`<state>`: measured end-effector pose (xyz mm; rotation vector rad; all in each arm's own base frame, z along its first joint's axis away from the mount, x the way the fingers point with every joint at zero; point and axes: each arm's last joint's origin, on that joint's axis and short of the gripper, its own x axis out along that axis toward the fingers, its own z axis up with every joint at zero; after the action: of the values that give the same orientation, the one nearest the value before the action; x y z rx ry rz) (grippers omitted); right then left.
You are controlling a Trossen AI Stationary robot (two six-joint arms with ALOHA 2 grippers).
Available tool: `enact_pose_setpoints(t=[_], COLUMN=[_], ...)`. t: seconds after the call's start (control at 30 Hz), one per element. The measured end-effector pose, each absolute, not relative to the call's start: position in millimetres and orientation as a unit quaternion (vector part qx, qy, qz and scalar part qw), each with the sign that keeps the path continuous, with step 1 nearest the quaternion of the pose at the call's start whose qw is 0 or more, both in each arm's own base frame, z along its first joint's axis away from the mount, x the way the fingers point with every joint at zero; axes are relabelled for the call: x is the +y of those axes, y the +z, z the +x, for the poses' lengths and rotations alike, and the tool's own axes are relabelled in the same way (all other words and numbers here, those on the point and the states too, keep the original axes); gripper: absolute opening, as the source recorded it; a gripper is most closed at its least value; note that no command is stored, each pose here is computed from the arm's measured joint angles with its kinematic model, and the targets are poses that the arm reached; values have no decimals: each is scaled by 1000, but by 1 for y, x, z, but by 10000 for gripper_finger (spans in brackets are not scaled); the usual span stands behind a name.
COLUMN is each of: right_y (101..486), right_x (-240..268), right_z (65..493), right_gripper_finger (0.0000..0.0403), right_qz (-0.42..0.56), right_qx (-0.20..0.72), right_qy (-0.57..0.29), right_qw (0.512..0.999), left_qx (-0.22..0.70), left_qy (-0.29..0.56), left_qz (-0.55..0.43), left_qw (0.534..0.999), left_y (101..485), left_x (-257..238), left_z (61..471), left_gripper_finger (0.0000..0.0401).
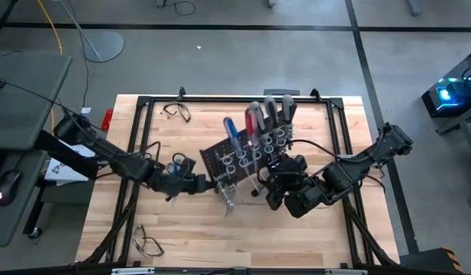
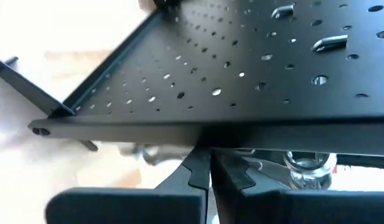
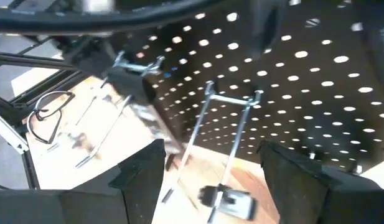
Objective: Hang tools onto peg board
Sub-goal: Adjust the pegboard
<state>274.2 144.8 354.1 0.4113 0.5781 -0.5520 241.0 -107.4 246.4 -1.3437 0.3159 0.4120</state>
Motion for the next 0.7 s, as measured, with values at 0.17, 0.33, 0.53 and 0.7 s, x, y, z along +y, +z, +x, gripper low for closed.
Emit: enact_pose_setpoints(t=[0.17,0.33,0.53,0.7], right_y=[354,354,354,354], right_x=[145,145,145,145], right_z=[274,274,274,274], right_gripper_finger=[252,252,252,252], right_qz=[199,205,214,219], right_qx=[279,279,284,282], right_qy=[-267,-267,-263,-265], right_qw=[901,899,897,896], left_qx=[140,128,123,122], left_qy=[207,234,254,265], left_qz=[-586,-567,-543,-529], left_qw=[771,780,791,797], left_y=[246,246,246,246], left_x=[-85,-60,-35,-21], left_z=[250,258,262,264], left_gripper_finger=[0,0,0,0])
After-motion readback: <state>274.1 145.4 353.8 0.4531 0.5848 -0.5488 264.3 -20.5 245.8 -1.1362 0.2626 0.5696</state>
